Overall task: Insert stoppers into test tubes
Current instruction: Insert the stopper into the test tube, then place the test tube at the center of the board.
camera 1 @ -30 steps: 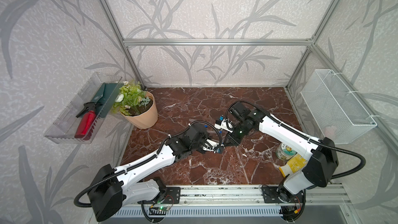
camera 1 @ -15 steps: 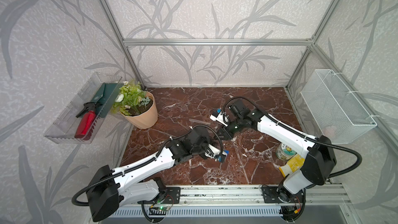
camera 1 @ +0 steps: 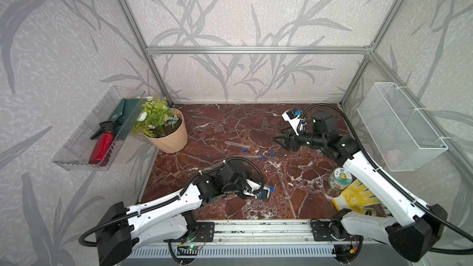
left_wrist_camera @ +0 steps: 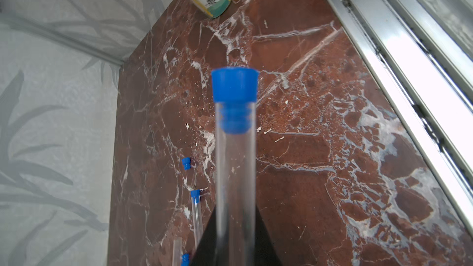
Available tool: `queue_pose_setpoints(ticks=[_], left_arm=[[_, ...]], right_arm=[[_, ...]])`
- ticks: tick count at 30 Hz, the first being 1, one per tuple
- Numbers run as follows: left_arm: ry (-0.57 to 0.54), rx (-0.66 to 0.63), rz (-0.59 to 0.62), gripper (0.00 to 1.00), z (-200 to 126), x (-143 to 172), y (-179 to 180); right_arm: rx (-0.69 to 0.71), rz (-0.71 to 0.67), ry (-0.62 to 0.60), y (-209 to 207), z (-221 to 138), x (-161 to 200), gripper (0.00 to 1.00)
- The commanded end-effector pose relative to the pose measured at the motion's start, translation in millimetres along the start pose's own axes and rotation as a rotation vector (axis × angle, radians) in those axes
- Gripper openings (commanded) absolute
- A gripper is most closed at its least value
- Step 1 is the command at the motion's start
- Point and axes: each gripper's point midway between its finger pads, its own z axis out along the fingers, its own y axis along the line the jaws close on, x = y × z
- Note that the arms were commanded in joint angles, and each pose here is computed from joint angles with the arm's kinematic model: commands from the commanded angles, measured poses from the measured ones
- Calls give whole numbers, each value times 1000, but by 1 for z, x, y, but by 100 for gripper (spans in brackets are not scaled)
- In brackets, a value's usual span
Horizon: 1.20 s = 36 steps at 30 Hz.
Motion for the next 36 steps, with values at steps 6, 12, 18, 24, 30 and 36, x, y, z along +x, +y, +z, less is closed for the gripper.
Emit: queue_pose_setpoints(ticks=[6, 12, 18, 24, 30, 36], left_arm=[[49, 69, -678, 0, 0, 29, 21], [138, 144, -707, 0, 9, 45, 18], [300, 145, -544, 0, 27, 82, 21], [400, 207, -392, 0, 46, 112, 28], [445, 270, -338, 0, 68, 132, 30], [454, 272, -294, 0, 86, 143, 35]], right_arm=[[266, 234, 118, -43, -14, 54, 59], [280, 227, 119, -43, -20, 61, 59], [300, 204, 143, -46, -23, 66, 59], [295, 190, 155, -45, -24, 68, 59], [283, 193, 165, -43, -21, 70, 59], [270, 193, 173, -42, -18, 69, 59]])
